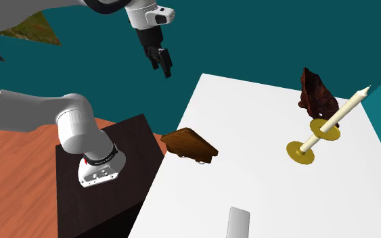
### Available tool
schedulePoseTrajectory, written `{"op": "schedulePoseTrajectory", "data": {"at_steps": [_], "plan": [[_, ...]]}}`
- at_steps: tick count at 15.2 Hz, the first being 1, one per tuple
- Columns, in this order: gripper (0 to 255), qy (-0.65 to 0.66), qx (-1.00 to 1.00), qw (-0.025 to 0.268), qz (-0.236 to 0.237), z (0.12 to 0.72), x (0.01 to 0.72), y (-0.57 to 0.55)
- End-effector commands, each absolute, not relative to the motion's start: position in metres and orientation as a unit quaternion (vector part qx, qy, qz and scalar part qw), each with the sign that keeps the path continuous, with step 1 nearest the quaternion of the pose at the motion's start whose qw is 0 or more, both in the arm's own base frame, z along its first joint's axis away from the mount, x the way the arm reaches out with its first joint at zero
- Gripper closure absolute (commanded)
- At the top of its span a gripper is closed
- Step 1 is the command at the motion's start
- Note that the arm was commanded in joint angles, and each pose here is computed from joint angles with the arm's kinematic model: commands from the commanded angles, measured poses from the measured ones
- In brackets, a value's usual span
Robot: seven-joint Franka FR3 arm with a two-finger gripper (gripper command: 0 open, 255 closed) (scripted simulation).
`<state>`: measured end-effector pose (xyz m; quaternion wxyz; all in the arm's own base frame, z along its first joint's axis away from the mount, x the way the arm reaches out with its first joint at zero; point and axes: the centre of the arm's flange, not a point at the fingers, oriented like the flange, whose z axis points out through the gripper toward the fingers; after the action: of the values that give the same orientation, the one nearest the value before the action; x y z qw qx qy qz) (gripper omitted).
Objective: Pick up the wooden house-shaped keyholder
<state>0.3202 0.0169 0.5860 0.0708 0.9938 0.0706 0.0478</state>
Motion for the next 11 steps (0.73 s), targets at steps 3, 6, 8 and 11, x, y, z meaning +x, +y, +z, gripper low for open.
{"op": "schedulePoseTrajectory", "data": {"at_steps": [3, 6, 8, 11], "plan": [[0, 0.069, 0.995, 0.064, 0.037, 0.573, 0.325, -0.007], [0, 0.067, 0.996, 0.053, 0.021, 0.552, 0.332, -0.043], [0, 0.065, 0.997, 0.045, 0.01, 0.537, 0.336, -0.067], [0, 0.063, 0.997, 0.034, -0.007, 0.515, 0.341, -0.103]]}}
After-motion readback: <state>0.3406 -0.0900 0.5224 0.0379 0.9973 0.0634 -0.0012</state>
